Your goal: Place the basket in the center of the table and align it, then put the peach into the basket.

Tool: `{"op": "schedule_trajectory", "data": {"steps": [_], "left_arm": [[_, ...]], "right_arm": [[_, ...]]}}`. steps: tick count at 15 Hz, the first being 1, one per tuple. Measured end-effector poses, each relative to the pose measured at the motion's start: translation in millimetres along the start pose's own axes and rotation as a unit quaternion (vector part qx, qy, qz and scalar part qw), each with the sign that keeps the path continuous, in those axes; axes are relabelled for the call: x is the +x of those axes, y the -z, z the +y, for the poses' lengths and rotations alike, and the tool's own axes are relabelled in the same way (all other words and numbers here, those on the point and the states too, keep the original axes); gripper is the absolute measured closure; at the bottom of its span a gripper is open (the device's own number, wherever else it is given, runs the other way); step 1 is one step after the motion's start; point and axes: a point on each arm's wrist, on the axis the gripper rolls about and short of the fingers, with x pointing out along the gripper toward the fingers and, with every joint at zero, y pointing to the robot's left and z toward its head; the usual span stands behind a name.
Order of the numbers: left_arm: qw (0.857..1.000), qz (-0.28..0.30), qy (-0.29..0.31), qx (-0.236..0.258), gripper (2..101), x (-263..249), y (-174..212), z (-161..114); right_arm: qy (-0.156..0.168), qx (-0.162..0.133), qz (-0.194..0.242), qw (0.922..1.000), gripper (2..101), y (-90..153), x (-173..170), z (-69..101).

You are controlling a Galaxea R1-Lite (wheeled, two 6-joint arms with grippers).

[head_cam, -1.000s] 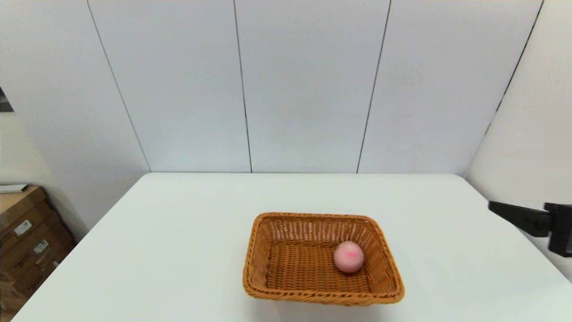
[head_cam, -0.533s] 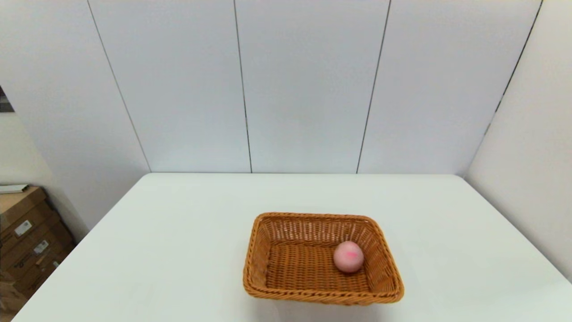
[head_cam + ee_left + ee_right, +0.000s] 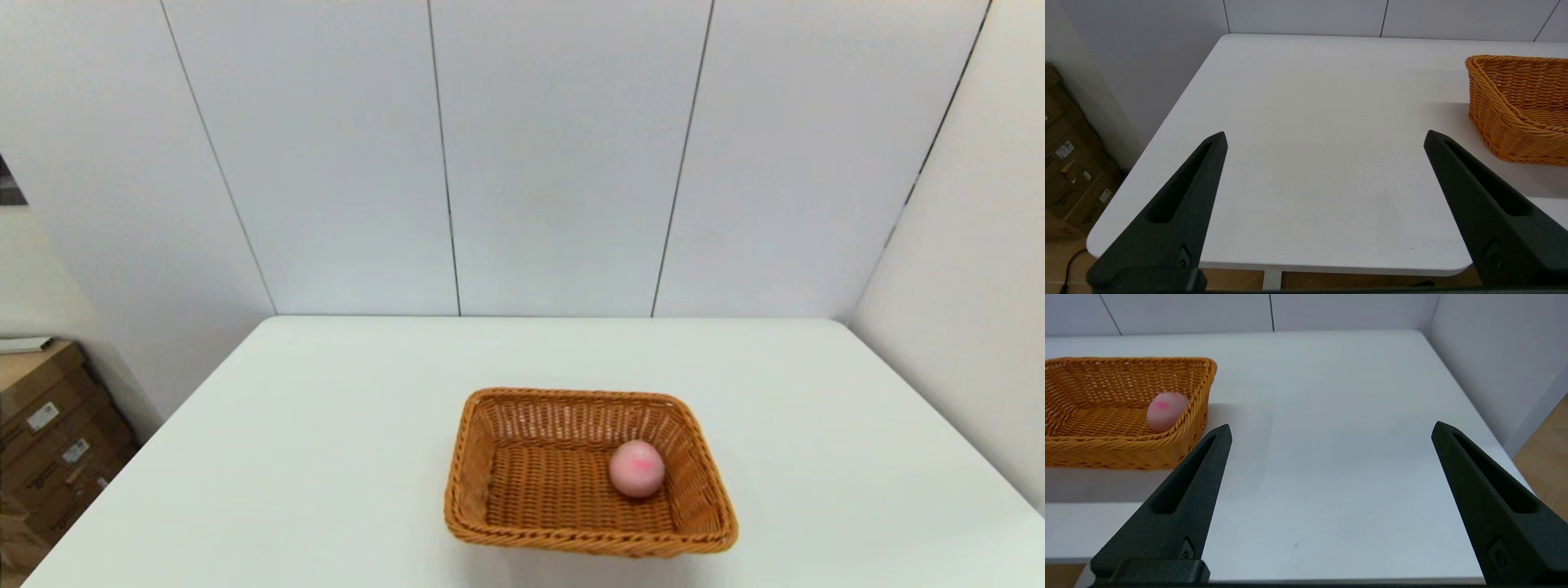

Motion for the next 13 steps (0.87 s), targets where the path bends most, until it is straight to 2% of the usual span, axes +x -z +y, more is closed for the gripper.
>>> {"op": "schedule_trajectory", "data": {"steps": [4,13], "left_arm": [[1.0,0.0,0.0,0.0,5.4,0,0,0],[1.0,0.0,0.0,0.0,5.4,0,0,0]], "right_arm": [[-0.009,-0.01,-0.007,0.9999,5.2,17,-2,0.2],[-0.009,-0.003,-0.014,0.9999,5.2,19,-2,0.2]]}}
